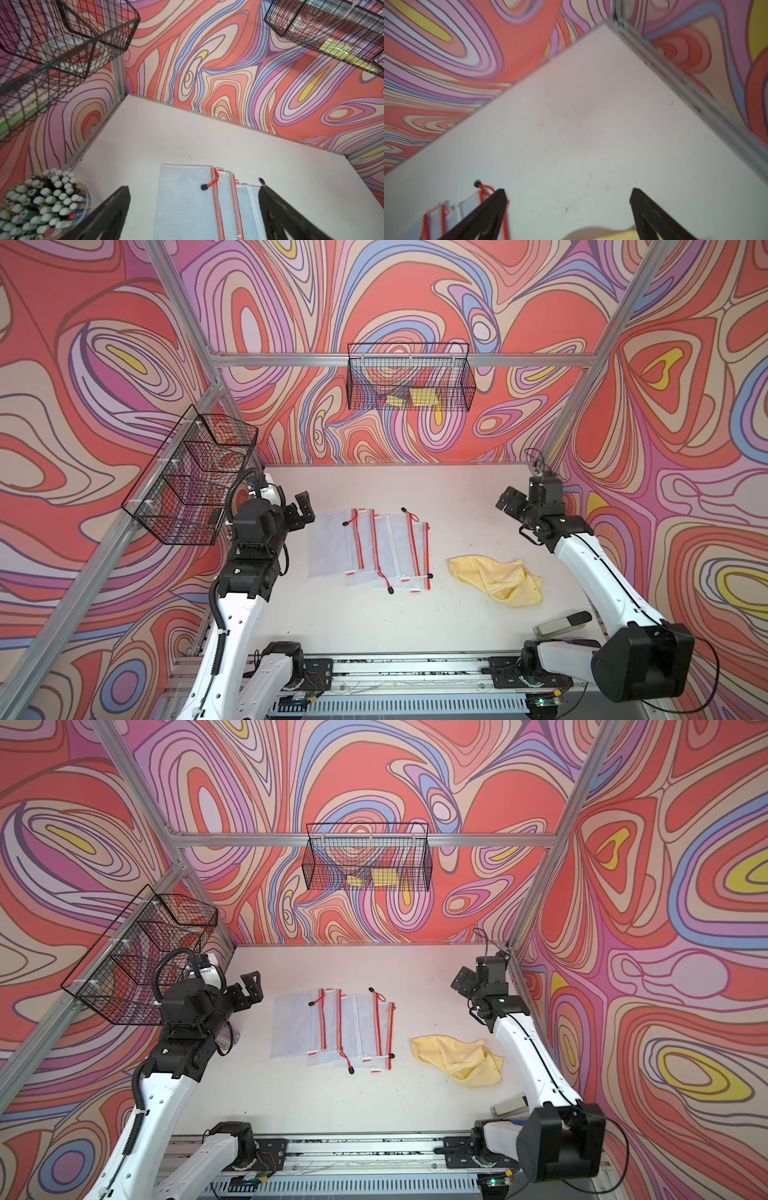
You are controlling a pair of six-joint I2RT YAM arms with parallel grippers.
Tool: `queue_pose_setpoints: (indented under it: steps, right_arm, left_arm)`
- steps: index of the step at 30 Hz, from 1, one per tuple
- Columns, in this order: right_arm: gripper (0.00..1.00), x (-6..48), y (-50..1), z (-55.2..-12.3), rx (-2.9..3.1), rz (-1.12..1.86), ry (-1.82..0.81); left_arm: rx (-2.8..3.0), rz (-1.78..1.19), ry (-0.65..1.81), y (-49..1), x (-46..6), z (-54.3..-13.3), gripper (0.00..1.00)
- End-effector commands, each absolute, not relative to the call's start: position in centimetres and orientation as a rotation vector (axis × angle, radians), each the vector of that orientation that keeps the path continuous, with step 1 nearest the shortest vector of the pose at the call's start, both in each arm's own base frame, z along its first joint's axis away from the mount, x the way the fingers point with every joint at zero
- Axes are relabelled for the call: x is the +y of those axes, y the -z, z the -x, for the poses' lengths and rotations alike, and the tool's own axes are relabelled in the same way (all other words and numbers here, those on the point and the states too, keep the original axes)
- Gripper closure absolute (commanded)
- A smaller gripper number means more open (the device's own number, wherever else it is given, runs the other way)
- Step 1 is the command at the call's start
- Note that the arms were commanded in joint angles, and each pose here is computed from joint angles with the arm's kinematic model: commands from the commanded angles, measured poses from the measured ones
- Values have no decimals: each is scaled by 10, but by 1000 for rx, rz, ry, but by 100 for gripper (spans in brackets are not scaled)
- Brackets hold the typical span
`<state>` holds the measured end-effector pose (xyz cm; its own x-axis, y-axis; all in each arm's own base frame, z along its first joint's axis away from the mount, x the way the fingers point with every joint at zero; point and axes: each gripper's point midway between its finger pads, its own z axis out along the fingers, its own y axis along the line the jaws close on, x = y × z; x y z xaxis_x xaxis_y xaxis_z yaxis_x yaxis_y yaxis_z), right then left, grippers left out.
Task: Wipe the document bag
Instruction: Pick up the cleaning item at the center of the board.
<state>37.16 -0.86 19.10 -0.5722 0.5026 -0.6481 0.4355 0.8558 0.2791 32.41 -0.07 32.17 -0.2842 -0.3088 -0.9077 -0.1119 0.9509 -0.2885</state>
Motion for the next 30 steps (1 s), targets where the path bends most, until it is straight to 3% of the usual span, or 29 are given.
queue_pose_setpoints:
  steps: [1, 12, 16, 30]
  right_arm:
    - [4, -1, -138, -330, 2452, -865, -58]
    - [2, 15, -99, -269, 2581, -1047, 82]
    - [2, 4, -85, -239, 2622, -1187, 264]
    - [4, 17, -35, -228, 2564, -1383, 152]
  left_arm:
    - [1887, 327, 296, -318, -11, -317, 1]
    - [1940, 368, 387, -299, -21, -320, 1]
    - [1965, 368, 383, -293, -21, -318, 1]
    - [2012, 367, 390, -278, -24, -326, 1]
